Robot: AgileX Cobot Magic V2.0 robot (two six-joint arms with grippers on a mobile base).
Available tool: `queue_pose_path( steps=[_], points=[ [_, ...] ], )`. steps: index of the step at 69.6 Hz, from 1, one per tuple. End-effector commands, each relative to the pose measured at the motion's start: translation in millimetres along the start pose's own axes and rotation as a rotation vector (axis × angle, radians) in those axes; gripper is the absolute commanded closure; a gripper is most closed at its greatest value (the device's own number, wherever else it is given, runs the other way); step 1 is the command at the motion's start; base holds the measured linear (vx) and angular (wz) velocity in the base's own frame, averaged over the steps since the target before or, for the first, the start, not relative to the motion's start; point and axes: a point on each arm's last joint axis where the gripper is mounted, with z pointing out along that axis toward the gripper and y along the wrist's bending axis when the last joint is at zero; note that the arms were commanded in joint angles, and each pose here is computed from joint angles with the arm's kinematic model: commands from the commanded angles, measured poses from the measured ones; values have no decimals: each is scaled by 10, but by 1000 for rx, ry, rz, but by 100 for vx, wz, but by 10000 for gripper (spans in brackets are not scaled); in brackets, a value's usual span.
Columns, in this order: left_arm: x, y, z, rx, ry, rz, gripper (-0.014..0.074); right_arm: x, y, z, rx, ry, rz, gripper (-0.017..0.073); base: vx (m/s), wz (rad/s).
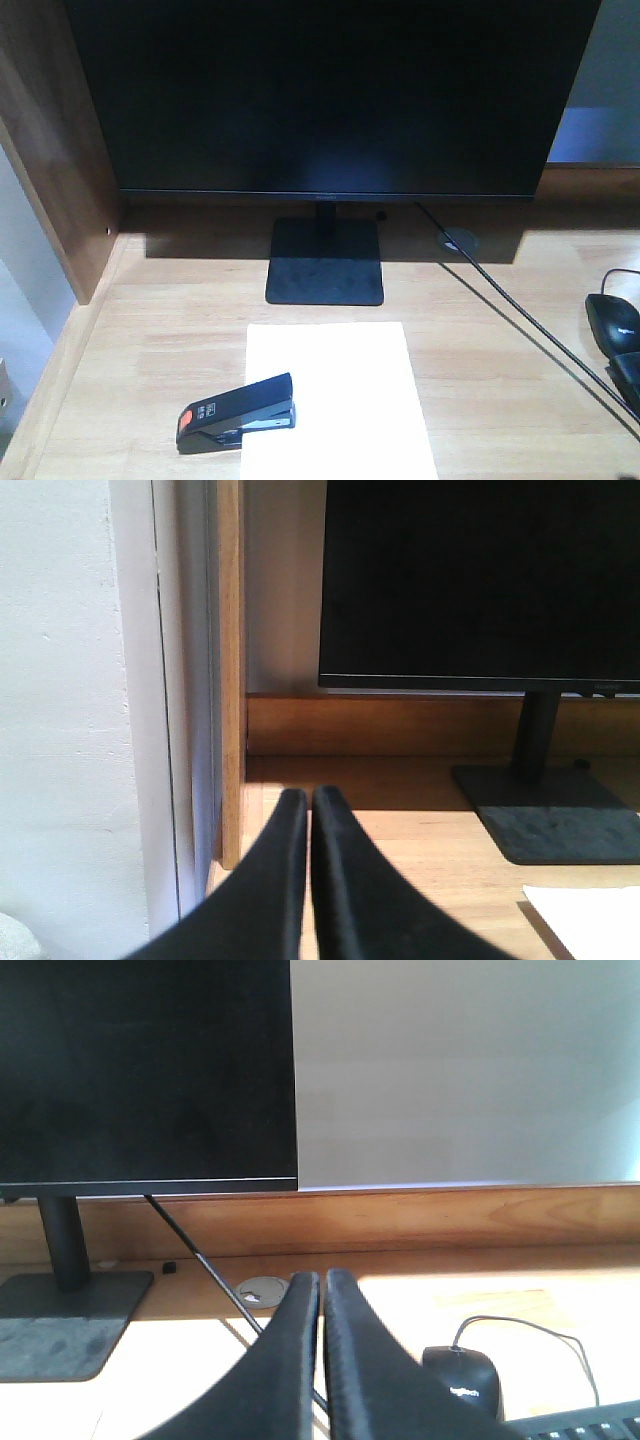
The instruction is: Grab stapler and paper to desk for stapling
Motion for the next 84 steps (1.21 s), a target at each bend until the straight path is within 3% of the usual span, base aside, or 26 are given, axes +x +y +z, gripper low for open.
queue_pose_path(
  steps=[1,84],
  points=[
    [-45,6,-9,-5,-85,-15,600,-48,-1,-7,5,-71,-26,566,0,0],
    [-45,6,-9,-5,-85,-15,600,-40,-2,-6,6,-62,-25,566,0,0]
  ],
)
